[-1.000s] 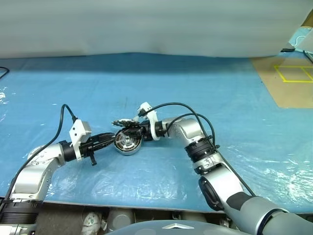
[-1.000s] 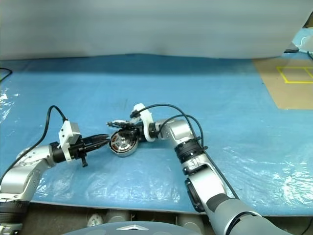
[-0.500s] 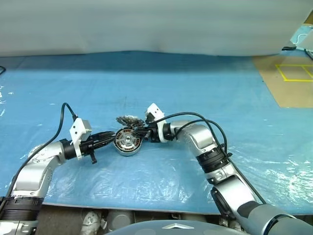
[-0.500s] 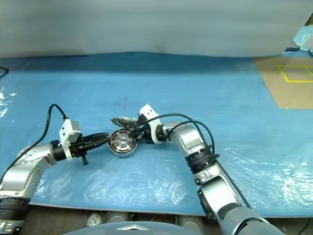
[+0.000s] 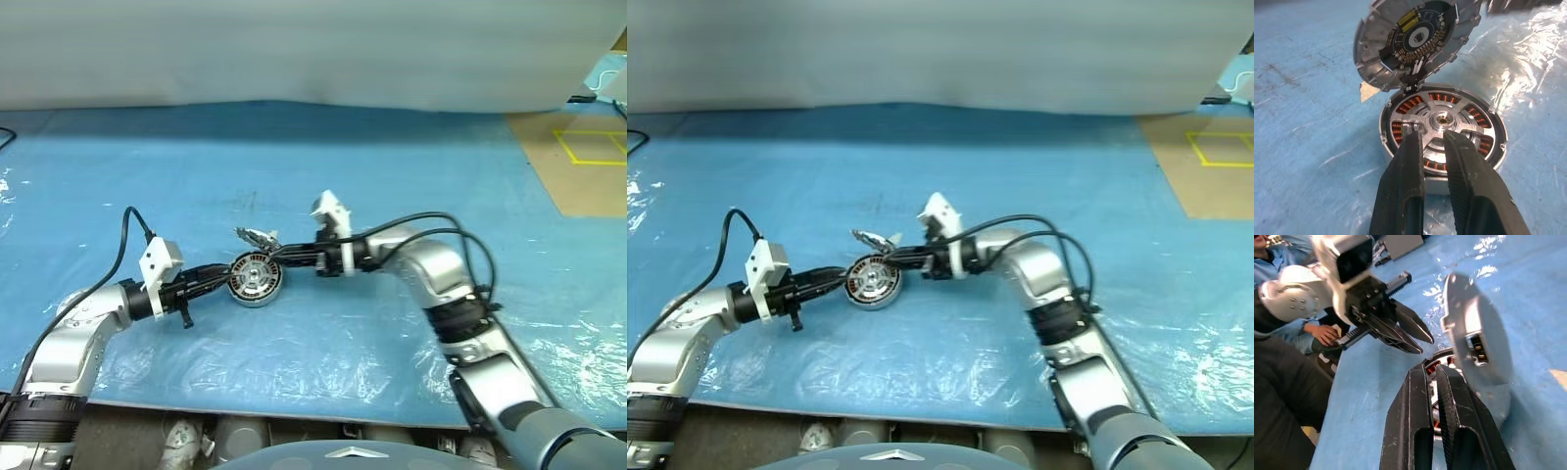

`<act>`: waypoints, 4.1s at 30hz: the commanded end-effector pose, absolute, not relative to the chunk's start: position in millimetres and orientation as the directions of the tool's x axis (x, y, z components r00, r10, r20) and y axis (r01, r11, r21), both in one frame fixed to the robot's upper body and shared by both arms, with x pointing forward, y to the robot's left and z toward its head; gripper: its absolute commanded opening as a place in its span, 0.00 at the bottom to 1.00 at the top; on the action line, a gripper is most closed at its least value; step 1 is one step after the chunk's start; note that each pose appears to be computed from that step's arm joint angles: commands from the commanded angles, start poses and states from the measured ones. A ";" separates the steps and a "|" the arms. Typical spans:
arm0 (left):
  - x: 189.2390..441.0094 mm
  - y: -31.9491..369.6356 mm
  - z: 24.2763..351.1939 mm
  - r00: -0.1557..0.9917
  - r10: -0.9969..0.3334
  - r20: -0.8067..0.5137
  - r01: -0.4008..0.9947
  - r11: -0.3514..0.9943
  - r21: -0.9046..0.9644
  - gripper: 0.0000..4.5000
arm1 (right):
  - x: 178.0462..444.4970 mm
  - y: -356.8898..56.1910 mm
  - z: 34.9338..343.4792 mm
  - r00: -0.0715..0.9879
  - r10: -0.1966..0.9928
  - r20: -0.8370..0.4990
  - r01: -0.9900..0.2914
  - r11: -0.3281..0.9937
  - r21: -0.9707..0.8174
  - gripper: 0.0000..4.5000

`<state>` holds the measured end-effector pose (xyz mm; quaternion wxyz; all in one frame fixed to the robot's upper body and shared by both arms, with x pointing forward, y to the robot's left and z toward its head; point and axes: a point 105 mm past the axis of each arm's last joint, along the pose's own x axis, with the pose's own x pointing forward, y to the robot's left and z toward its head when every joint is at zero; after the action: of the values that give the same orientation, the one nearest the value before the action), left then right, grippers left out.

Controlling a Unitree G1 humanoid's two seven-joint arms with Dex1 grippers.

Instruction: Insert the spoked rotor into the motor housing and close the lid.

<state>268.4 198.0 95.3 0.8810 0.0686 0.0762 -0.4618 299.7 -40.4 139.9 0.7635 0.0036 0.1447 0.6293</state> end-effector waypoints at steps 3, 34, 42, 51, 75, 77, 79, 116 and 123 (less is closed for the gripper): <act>272.0 201.1 124.3 0.598 -0.795 -0.106 0.802 0.593 0.076 0.16 | 322.7 -105.4 145.3 0.446 0.873 -0.197 -0.866 0.476 0.150 0.06; 280.8 226.0 166.1 0.564 -0.819 -0.099 0.825 0.555 0.108 0.16 | 304.2 43.5 134.9 0.040 0.965 -0.261 -0.989 0.076 0.130 0.06; 266.2 219.0 148.4 0.519 -0.840 -0.161 0.854 0.517 0.055 0.16 | 291.9 39.8 78.2 -0.035 0.903 -0.429 -0.989 0.031 0.146 0.06; 247.7 204.9 118.0 0.457 -0.853 -0.251 0.887 0.457 0.062 0.16 | 296.0 33.6 89.7 0.004 0.943 -0.333 -0.991 0.049 0.128 0.06; 243.1 214.7 112.9 0.598 -0.790 -0.138 0.801 0.596 0.056 0.16 | 300.9 56.7 111.2 0.069 0.956 -0.284 -0.979 0.010 -0.204 1.00; 242.4 217.0 111.4 0.605 -0.784 -0.142 0.796 0.603 0.058 0.16 | 305.0 59.4 110.4 0.081 0.956 -0.282 -0.981 0.026 -0.193 1.00; 241.9 218.4 110.6 0.612 -0.778 -0.143 0.790 0.611 0.061 0.16 | 308.2 61.4 113.5 0.088 0.961 -0.261 -0.985 0.044 -0.167 1.00; 249.9 208.0 114.9 0.606 -0.785 -0.126 0.795 0.601 0.078 0.16 | 297.8 50.7 102.0 -0.019 0.945 -0.328 -0.993 -0.057 -0.108 0.66; 251.4 208.1 113.3 0.600 -0.790 -0.125 0.800 0.595 0.081 0.16 | 302.2 52.1 87.8 0.023 0.936 -0.351 -0.995 -0.013 -0.098 0.66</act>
<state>251.4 208.8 107.5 0.8943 0.0560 0.0524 -0.4409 304.1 46.7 89.2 0.6964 -0.1616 0.0967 0.6925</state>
